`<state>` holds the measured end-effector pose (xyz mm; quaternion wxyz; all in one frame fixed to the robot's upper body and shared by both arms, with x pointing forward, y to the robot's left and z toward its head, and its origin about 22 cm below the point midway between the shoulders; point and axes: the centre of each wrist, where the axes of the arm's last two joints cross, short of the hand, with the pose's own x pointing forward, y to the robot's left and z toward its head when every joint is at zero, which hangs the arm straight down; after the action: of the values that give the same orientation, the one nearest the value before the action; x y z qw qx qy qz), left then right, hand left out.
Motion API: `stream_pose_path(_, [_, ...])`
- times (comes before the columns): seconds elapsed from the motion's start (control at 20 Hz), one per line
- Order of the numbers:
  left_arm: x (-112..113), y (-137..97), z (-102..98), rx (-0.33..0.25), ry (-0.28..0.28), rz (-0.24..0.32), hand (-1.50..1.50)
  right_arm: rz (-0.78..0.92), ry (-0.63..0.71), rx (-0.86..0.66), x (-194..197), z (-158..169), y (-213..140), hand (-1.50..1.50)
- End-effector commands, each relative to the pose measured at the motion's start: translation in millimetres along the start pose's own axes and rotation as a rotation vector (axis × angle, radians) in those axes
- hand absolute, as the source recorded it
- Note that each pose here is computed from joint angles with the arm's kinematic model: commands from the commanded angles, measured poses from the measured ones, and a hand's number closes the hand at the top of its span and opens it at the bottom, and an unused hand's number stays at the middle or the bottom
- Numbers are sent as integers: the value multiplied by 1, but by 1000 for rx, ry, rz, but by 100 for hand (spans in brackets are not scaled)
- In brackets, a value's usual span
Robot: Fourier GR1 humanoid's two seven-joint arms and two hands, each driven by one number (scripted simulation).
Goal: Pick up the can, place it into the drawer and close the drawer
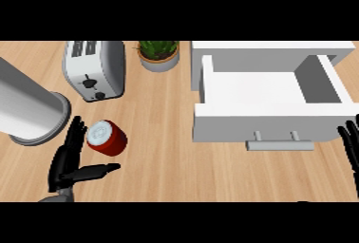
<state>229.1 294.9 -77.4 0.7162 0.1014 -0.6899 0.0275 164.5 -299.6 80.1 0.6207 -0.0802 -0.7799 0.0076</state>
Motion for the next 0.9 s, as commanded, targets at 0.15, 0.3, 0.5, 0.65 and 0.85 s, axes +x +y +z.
stream_pose_path(0.15, [-4,18,-6,6,15,12,-150,-4,-25,7,12,-1,9,-150])
stream_pose_path(0.3, [-17,3,-20,-15,24,21,-150,-10,-20,3,8,-1,9,-150])
stream_pose_path(0.5, [-13,-9,-11,15,6,18,-150,-4,-5,1,-4,8,17,-150])
stream_pose_path(0.65, [-27,-12,-12,6,26,8,-150,-18,4,-5,17,8,16,-150])
stream_pose_path(0.85, [-23,-11,-32,4,10,15,-150,-23,12,0,9,12,13,-150])
